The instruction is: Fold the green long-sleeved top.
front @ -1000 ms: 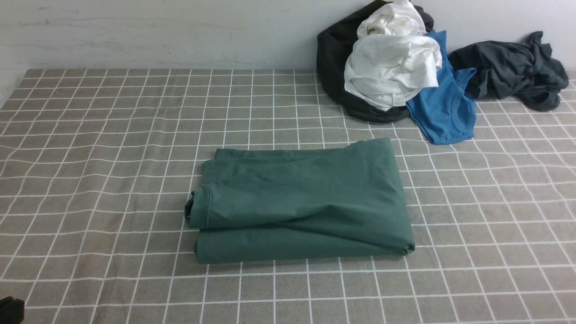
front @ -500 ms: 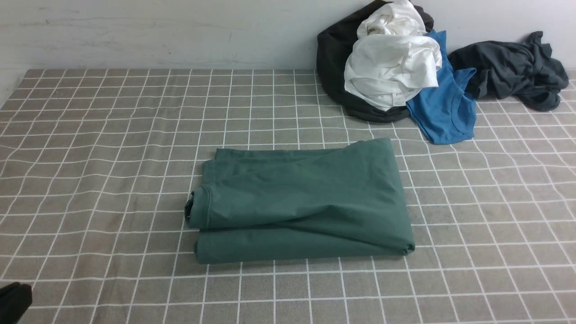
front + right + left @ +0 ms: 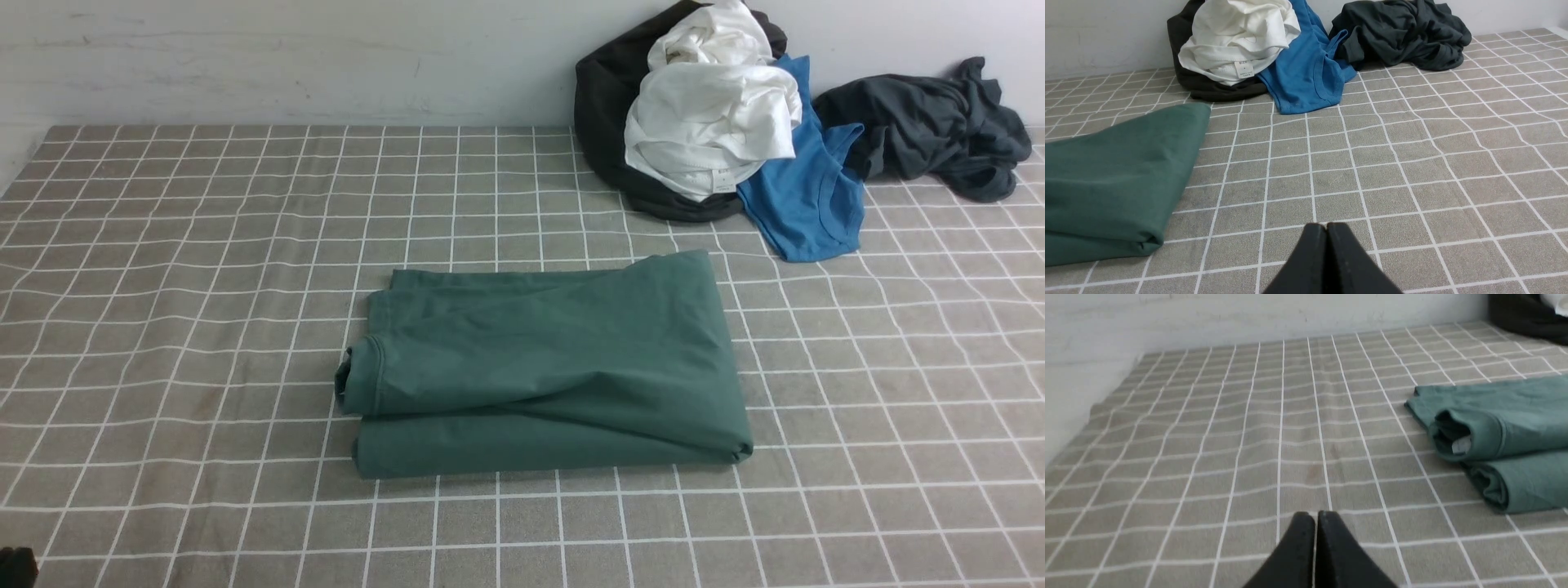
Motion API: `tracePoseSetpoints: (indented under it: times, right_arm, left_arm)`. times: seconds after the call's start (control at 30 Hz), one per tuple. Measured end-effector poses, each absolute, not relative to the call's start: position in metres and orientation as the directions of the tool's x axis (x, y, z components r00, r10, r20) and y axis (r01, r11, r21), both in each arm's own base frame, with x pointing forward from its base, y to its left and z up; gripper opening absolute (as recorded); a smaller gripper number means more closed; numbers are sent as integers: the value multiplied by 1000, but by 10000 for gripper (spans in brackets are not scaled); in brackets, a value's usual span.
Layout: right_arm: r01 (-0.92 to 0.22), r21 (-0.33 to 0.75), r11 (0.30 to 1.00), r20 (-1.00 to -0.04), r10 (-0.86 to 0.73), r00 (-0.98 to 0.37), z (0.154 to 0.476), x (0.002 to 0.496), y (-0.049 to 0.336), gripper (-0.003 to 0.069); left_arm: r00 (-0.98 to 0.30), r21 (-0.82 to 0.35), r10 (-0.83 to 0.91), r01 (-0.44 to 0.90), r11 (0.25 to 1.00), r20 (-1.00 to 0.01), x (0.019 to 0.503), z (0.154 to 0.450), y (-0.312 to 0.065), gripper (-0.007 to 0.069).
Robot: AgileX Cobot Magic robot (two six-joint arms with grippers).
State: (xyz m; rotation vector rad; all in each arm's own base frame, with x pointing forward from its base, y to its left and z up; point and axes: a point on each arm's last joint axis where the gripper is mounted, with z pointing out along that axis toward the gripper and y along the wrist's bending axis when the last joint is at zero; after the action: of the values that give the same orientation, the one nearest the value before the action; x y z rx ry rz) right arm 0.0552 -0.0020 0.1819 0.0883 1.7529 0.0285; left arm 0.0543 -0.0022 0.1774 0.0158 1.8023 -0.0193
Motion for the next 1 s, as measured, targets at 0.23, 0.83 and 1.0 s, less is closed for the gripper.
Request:
tracePoseSetpoints:
  times: [0.23,0.83,1.0]
  right_arm:
    - [43,69,997,-981,75,-181,182,55,-2,-15]
    - [45,74,996,-980,81,-180,182,55,-2,-15]
    - [46,77,996,-980,84,-180,182,55,-2,-15]
  left_arm:
    - [-272,-46,-39,20,999,-962,53,174,-3,-7]
    - [-269,-48,-47,1,999,-962,53,174,-2,-7]
    - [-269,-48,-47,1,999,-962,53,174,-2,-7]
